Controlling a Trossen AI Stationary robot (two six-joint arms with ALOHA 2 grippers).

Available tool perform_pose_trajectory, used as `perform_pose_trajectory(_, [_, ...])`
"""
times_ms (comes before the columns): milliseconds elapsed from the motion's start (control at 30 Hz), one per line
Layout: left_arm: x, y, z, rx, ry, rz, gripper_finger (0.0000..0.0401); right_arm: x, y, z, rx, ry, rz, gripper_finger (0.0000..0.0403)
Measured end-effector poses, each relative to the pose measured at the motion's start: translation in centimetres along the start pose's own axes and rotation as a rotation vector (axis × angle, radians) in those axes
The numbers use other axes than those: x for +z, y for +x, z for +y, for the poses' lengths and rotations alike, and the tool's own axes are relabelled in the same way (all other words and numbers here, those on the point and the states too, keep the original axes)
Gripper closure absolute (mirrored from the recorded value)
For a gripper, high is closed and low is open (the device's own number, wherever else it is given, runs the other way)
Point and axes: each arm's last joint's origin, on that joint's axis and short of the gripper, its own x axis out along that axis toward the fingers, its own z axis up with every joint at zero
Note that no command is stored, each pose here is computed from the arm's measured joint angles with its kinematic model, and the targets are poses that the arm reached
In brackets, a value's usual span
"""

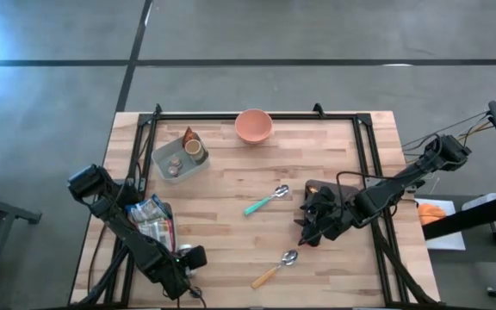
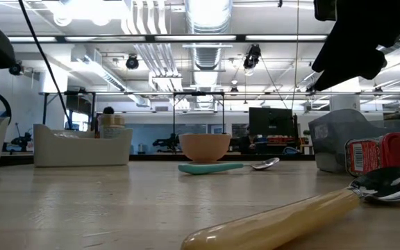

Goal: Pick & Place Food Item
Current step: Put the bagel seasoning bottle into the top gray bin

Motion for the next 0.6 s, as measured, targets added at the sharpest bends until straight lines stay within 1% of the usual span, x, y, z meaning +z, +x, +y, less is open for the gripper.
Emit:
perform_pose_trajectory(100, [0.01,-0.04,0.01,0.001,-0.001,-0.001,0.0209,0.01,0.0,0.02,0.002,0.001,-0.001,0.0155])
perform_pose_trajectory(267, [0.05,-0.04,0.04,0.006,-0.008,-0.005,0.0206,0.02,0.01,0.03,0.003,0.002,-0.002,0.0155])
perform_pose_trajectory(433, [0.25,-0.09,0.24,0.046,-0.016,-0.012,0.0202,0.03,0.01,0.05,0.005,0.003,-0.003,0.0155])
perform_pose_trajectory(600, [0.89,-0.76,0.91,0.102,-0.039,-0.026,0.021,0.07,0.01,0.06,0.005,0.002,-0.009,0.0155])
